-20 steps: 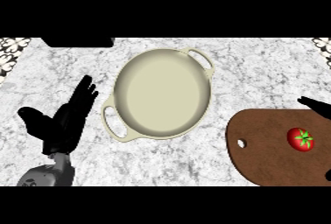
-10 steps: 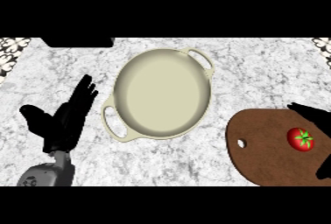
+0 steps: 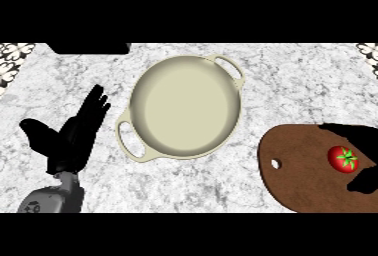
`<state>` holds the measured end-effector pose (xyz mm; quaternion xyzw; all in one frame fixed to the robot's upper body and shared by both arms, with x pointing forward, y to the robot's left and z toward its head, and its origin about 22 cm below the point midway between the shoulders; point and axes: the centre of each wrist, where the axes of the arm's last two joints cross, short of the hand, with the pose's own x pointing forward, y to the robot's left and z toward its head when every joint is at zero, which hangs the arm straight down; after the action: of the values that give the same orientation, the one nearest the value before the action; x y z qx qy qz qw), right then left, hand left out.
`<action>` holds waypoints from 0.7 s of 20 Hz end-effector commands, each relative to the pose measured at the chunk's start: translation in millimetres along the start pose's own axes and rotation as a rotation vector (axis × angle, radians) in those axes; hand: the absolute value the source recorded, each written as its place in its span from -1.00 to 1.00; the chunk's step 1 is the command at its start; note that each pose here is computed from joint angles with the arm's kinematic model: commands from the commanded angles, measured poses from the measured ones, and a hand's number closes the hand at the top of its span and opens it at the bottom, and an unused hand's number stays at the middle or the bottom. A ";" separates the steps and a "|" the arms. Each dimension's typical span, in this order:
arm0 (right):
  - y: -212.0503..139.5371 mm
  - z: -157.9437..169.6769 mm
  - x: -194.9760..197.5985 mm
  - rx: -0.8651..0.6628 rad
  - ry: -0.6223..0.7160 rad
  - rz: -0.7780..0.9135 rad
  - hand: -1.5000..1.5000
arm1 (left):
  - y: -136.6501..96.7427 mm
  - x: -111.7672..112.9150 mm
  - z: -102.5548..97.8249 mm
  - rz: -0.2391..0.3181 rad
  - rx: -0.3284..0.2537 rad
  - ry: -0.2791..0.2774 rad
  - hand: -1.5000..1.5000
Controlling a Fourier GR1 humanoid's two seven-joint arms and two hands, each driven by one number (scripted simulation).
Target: Pick the tomato from the cutting board and place it in the pot
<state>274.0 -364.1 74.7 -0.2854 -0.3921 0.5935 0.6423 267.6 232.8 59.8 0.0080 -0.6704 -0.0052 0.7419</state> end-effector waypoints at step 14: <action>0.3 -8.9 73.6 -0.125 -0.173 -0.024 1.00 | 3.9 1.3 1.2 0.016 -0.001 0.003 0.00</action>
<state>276.4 -334.5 70.8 -0.2648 -0.4705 0.5894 0.6010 265.4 232.2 62.4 0.0073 -0.6709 -0.0046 0.7415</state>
